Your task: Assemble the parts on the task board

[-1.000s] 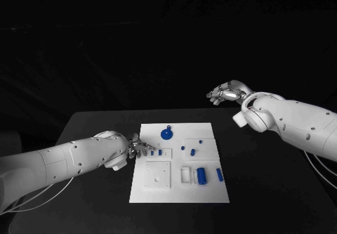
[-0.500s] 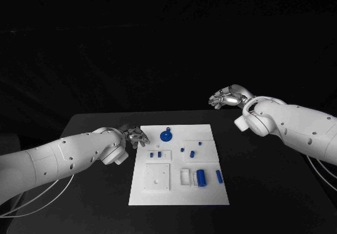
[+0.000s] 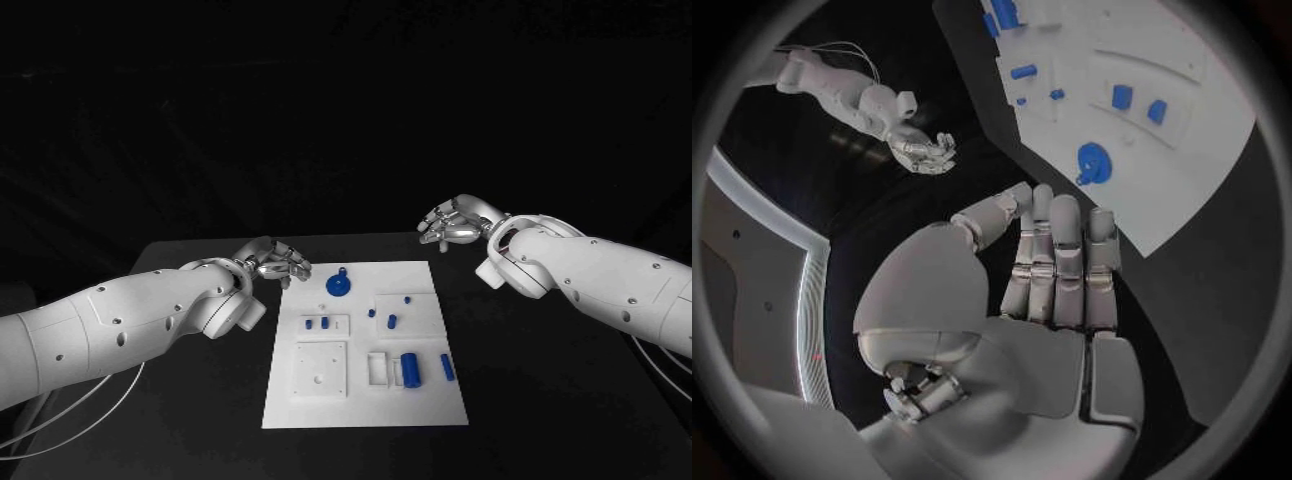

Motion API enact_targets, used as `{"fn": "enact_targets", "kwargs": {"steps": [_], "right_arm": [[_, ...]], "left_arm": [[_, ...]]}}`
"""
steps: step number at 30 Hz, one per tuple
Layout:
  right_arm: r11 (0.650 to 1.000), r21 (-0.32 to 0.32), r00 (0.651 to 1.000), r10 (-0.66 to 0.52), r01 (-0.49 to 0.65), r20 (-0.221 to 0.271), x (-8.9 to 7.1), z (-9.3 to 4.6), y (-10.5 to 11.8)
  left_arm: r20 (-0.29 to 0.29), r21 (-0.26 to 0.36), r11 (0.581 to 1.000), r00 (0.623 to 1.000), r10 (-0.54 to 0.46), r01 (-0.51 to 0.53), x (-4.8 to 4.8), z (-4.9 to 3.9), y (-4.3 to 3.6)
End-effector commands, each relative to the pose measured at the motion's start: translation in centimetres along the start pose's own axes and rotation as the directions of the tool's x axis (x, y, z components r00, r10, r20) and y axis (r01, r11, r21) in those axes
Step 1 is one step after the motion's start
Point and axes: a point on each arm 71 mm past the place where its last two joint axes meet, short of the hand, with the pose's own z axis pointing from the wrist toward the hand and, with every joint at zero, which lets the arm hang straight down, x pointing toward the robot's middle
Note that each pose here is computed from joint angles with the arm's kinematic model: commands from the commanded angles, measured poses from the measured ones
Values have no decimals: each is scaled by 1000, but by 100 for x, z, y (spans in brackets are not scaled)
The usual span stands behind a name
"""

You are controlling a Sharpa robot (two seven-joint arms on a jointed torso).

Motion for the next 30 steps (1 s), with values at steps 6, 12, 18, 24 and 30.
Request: {"fn": "enact_targets", "kwargs": {"steps": [6,12,18,24,30], "right_arm": [[989,-40,990,-141,140,-25,76,-30,30],[983,-50,983,-180,179,-22,98,-37,49],[981,-46,982,-188,187,-7,97,-36,58],[981,-47,982,-187,187,-1,102,-34,71],[981,-47,983,-186,186,13,107,-27,92]], "left_arm": [[-13,239,942,970,245,-235,198,-3,-271],[5,308,888,934,357,-341,317,27,-388],[16,347,832,890,456,-432,445,111,-511],[7,350,797,853,522,-491,550,191,-561],[-4,341,756,804,595,-558,658,303,-598]]}}
